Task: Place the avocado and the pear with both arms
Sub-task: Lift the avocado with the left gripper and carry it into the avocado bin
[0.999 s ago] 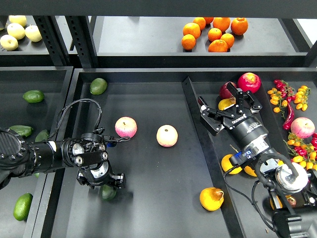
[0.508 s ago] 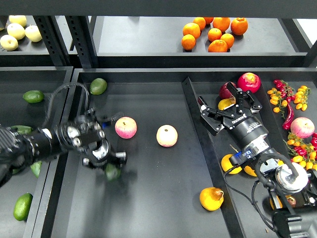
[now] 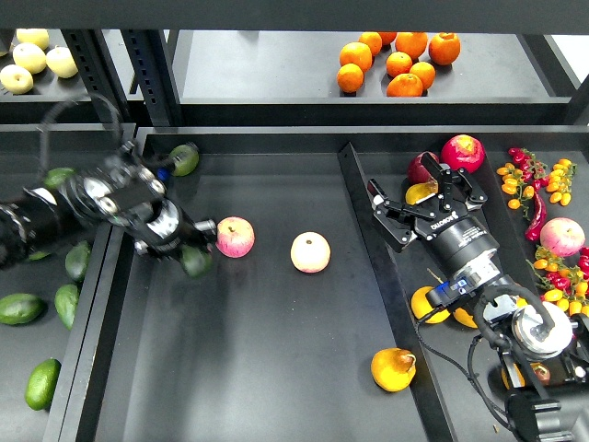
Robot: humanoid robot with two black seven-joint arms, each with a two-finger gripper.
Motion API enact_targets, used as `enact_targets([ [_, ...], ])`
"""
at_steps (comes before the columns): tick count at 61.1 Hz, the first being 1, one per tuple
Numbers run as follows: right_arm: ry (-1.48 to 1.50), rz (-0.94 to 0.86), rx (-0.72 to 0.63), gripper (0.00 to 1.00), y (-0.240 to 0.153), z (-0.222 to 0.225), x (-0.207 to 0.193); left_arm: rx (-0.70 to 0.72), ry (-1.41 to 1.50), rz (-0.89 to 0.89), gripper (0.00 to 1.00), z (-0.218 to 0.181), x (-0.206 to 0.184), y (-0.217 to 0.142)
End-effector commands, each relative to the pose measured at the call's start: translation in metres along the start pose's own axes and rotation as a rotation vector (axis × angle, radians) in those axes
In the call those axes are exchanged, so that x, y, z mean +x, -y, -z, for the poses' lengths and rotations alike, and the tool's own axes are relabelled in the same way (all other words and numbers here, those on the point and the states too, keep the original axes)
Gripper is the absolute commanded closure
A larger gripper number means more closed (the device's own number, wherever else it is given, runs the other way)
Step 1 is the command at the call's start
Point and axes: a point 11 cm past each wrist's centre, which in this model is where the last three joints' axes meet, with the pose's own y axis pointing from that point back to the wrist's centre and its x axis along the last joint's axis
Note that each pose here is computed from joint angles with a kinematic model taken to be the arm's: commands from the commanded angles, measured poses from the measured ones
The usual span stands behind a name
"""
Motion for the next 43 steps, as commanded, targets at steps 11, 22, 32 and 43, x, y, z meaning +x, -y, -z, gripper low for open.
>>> enact_targets([
  [11, 0.0, 0.0, 0.0, 0.0, 0.0, 0.0, 0.0, 0.079, -0.14, -0.073, 0.93, 0.083, 0.045, -0.022],
  [22, 0.001, -0.001, 0.001, 0.0, -0.001, 0.0, 0.001, 0.129, -0.201, -0.087, 0.92, 0.127, 0.052, -0.027],
  [32, 0.001, -0.001, 0.001, 0.0, -0.001, 0.0, 0.001, 0.142, -0.263, -0.048, 0.91, 0.154, 0.036, -0.013],
  [43, 0.002, -0.002, 0.001, 0.0, -0.002, 0.0, 0.002, 0.151, -0.311, 0.002, 0.91, 0.172, 0.013, 0.005],
])
